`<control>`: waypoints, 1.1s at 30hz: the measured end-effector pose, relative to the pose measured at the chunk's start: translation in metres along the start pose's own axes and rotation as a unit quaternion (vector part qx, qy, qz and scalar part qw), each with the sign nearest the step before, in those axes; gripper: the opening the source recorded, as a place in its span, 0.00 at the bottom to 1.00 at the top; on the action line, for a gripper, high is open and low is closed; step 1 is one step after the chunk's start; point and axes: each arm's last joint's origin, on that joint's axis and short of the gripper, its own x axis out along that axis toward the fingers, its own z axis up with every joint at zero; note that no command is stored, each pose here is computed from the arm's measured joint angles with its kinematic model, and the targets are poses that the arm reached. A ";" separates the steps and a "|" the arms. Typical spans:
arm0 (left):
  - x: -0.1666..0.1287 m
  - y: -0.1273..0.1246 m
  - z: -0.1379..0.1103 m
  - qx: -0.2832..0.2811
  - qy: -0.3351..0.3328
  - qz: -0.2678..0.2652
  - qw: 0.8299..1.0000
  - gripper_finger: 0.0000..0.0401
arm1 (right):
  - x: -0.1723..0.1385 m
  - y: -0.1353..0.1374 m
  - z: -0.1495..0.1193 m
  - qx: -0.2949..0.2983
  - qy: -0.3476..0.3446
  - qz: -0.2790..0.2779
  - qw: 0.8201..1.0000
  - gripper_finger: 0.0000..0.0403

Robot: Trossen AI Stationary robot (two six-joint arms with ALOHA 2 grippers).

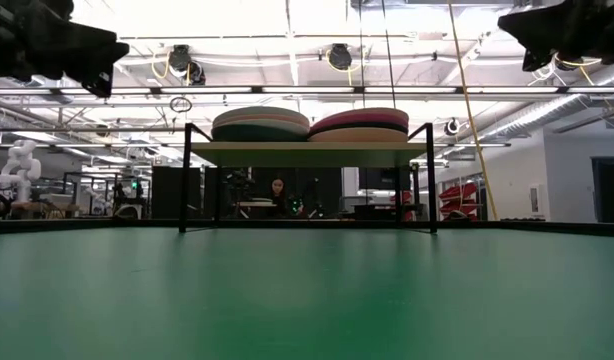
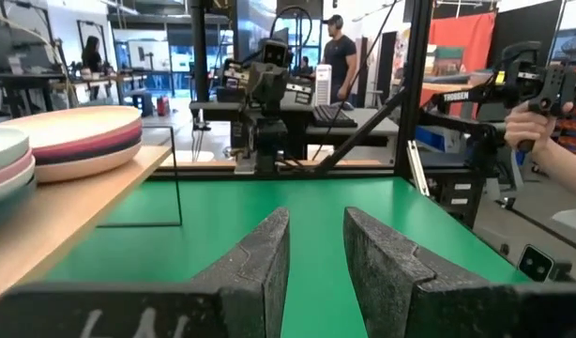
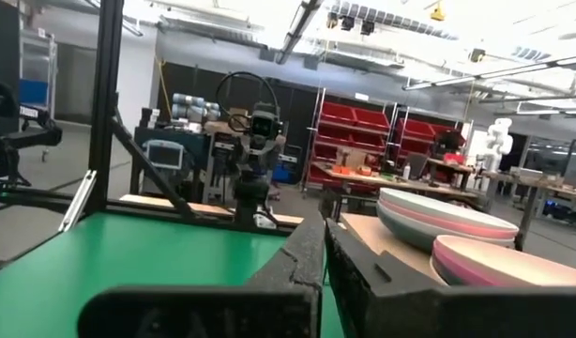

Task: Place and stack plates onto a shelf
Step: Return to Home Position

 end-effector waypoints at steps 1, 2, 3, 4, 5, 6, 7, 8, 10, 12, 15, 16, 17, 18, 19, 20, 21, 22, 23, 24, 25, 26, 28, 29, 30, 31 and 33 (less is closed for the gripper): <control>0.000 0.000 0.000 0.003 -0.002 0.000 1.000 0.27 | 0.000 0.000 -0.001 0.000 0.001 0.000 1.000 0.00; 0.000 0.000 0.000 0.004 -0.003 0.000 1.000 0.27 | 0.000 0.001 -0.003 -0.001 0.004 0.001 1.000 0.00; 0.000 0.000 0.000 0.006 -0.003 0.000 1.000 0.27 | 0.001 0.001 -0.005 -0.002 0.008 0.001 1.000 0.00; 0.000 0.000 0.000 0.006 -0.002 0.000 1.000 0.27 | 0.001 0.002 -0.008 -0.003 0.011 0.002 1.000 0.00; 0.000 0.000 0.000 0.006 -0.002 0.000 1.000 0.27 | 0.001 0.003 -0.010 -0.004 0.015 0.003 1.000 0.00; 0.000 0.000 0.000 0.006 -0.002 0.000 1.000 0.27 | 0.001 0.003 -0.012 -0.002 0.017 0.003 1.000 0.00; 0.000 0.000 0.000 0.006 -0.002 0.000 1.000 0.27 | 0.002 0.004 -0.015 0.000 0.018 0.002 1.000 0.00; 0.000 0.000 0.000 0.006 -0.002 0.000 1.000 0.27 | 0.002 0.004 -0.017 0.002 0.019 0.001 1.000 0.00; 0.001 0.001 -0.004 0.003 -0.005 0.000 1.000 0.27 | 0.002 0.005 -0.019 0.004 0.020 0.000 1.000 0.00; 0.003 0.001 -0.011 -0.004 -0.004 0.000 1.000 0.27 | 0.002 0.005 -0.020 0.004 0.019 0.000 1.000 0.00; 0.007 0.003 -0.021 -0.003 -0.019 0.000 1.000 0.27 | 0.002 0.005 -0.019 0.004 0.018 0.000 1.000 0.00; 0.008 0.003 -0.025 -0.002 -0.026 -0.001 1.000 0.27 | 0.002 0.005 -0.019 0.004 0.018 0.000 1.000 0.00; 0.009 0.003 -0.029 -0.001 -0.030 -0.001 1.000 0.27 | 0.002 0.005 -0.019 0.004 0.018 0.000 1.000 0.00; 0.009 0.004 -0.030 -0.004 -0.026 0.001 1.000 0.27 | 0.002 0.005 -0.019 0.004 0.018 0.000 1.000 0.00; 0.009 0.004 -0.030 -0.005 -0.026 0.001 1.000 0.27 | 0.002 0.005 -0.019 0.005 0.018 0.000 1.000 0.00; 0.009 0.004 -0.030 -0.007 -0.027 0.001 1.000 0.27 | 0.002 0.005 -0.020 0.006 0.019 0.000 1.000 0.00; 0.009 0.004 -0.030 -0.014 -0.026 0.000 1.000 0.27 | 0.002 0.005 -0.020 0.006 0.019 0.000 1.000 0.00; 0.009 0.003 -0.031 -0.024 -0.022 -0.001 0.999 0.27 | 0.002 0.005 -0.020 0.006 0.019 0.000 1.000 0.00; 0.009 0.003 -0.032 -0.035 -0.016 -0.001 0.999 0.27 | 0.002 0.005 -0.020 0.006 0.019 0.000 1.000 0.00; 0.009 0.004 -0.034 -0.043 -0.007 -0.001 0.999 0.27 | 0.002 0.005 -0.020 0.005 0.019 0.000 1.000 0.00; 0.009 0.004 -0.035 -0.050 -0.002 0.002 0.999 0.27 | 0.002 0.005 -0.020 0.004 0.019 0.000 1.000 0.00; 0.010 0.004 -0.035 -0.053 -0.002 0.002 0.999 0.27 | 0.002 0.005 -0.020 0.003 0.019 0.000 1.000 0.00; 0.009 0.004 -0.035 -0.055 -0.003 0.002 0.998 0.26 | 0.002 0.005 -0.020 0.003 0.019 0.000 1.000 0.00; 0.009 0.003 -0.035 -0.048 -0.004 -0.002 0.999 0.25 | 0.002 0.005 -0.020 0.002 0.019 0.000 1.000 0.00; 0.009 0.003 -0.035 -0.039 -0.004 -0.005 0.999 0.22 | 0.002 0.005 -0.020 0.003 0.019 0.000 1.000 0.00; 0.009 0.003 -0.035 -0.029 -0.003 -0.007 1.000 0.19 | 0.002 0.005 -0.020 0.003 0.019 0.000 1.000 0.00; 0.009 0.003 -0.035 -0.013 -0.004 -0.007 1.000 0.09 | 0.002 0.005 -0.020 0.003 0.018 0.000 1.000 0.00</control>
